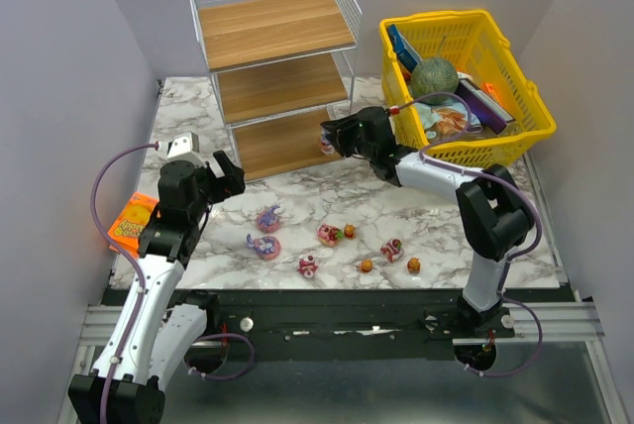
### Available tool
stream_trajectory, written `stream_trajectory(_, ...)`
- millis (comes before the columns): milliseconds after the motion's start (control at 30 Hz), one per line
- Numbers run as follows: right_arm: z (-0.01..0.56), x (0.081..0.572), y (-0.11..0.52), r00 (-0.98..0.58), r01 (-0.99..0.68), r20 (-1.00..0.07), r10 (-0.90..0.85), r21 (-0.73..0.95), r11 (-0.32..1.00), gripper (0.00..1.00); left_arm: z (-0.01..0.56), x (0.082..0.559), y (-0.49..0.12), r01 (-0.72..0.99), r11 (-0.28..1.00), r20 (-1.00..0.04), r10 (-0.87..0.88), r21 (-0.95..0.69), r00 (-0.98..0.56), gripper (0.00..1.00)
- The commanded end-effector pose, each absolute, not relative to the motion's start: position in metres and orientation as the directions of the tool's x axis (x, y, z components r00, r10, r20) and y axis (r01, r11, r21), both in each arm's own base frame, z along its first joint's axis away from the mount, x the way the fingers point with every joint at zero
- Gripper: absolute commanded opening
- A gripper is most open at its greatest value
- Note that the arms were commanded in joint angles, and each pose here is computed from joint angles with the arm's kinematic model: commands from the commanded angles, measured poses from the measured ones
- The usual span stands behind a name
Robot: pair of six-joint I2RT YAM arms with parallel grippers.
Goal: Place and organize the plastic toys onto the shelf
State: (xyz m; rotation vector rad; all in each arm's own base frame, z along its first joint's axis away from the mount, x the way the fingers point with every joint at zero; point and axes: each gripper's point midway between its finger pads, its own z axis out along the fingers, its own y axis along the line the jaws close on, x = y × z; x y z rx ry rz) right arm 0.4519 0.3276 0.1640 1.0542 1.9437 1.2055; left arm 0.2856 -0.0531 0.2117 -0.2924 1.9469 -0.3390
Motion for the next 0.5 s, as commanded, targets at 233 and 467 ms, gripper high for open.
stream_trajectory(233,0.072,0.442,0.301,-0.412,0.575,-0.029,0.911,0.767,0.285,0.52,0.207,0.287,-0.052,-0.053,0.934,-0.856,-0.344,-0.352,-0.385,0.99)
stream_trajectory(467,0.063,0.445,0.297,-0.384,0.594,-0.037,0.923,0.755,0.278,0.53,0.207,0.287,-0.052,-0.054,0.935,-0.856,-0.344,-0.351,-0.386,0.99)
